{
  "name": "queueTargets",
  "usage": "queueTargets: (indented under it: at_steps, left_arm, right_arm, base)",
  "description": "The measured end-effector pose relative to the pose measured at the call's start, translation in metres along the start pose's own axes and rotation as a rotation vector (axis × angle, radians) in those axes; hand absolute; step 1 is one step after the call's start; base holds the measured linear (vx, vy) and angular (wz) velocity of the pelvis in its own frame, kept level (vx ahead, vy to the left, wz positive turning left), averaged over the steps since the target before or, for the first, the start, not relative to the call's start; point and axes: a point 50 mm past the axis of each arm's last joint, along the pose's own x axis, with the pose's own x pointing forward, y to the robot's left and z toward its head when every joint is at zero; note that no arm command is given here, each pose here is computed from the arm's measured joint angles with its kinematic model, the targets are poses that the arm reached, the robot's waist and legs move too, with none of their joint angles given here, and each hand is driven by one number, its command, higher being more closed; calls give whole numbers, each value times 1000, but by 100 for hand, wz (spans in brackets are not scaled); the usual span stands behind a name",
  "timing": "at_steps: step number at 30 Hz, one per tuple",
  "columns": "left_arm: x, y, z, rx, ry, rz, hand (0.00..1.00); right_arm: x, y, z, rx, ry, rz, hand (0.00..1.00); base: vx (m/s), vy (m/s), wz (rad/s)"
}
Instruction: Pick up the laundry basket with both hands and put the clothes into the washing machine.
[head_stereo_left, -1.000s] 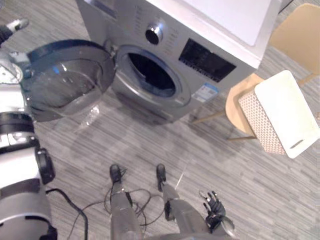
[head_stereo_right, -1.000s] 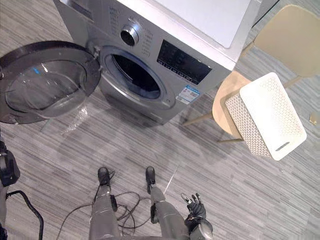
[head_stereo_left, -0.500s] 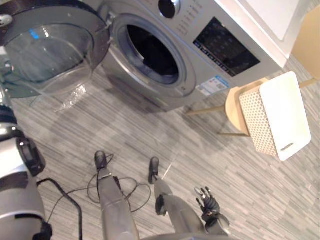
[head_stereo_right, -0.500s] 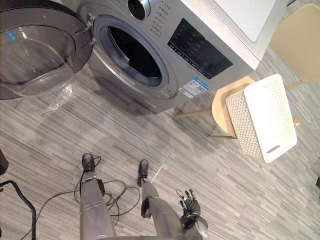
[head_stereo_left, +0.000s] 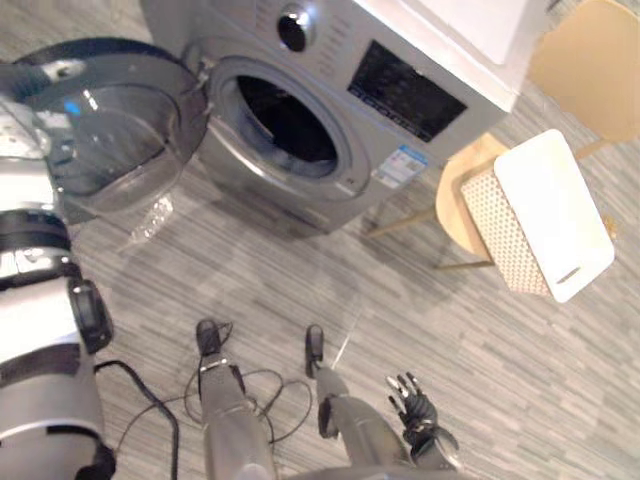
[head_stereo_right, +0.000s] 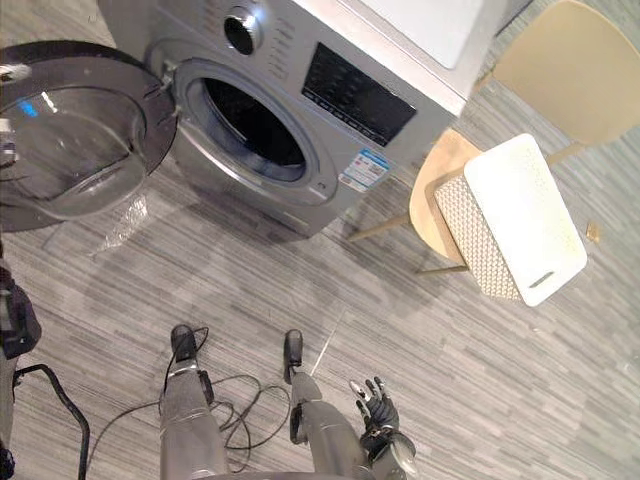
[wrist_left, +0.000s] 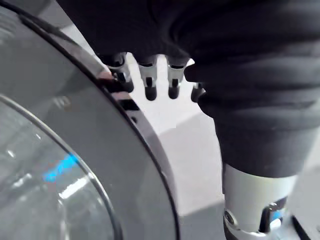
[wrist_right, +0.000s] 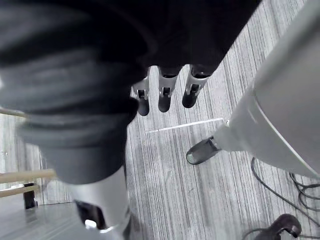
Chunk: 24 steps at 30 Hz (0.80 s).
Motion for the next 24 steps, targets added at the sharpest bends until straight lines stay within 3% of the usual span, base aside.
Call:
queueTargets:
  at_steps: [5, 8, 9, 12, 19, 24]
  left_arm:
    - [-30, -97, -31, 56, 104, -382, 0]
    - [-103, -171, -91, 31, 269, -625, 0]
    - [-148, -205, -109, 48, 325, -767, 0]
    - [-214, -245, -128, 13, 455, -960, 0]
    - [-184, -228, -101, -155, 295, -857, 0]
    - [-157, -149, -120, -140, 185, -642, 0]
  right_arm:
    - [-5, -17, -2, -34, 19, -55, 0]
    - [-7, -25, -2, -37, 25, -89, 0]
    - [-9, -31, -2, -22, 20, -120, 0]
    - [-7, -36, 0, 22, 15, -171, 0]
    - [-28, -91, -10, 99, 82, -408, 0]
    - [-32, -96, -12, 107, 84, -422, 0]
  base:
    - [46, 41, 0]
    - [64, 80, -11]
    - [64, 64, 2]
    - [54, 54, -35]
    - [-7, 11, -10]
    - [4, -14, 43]
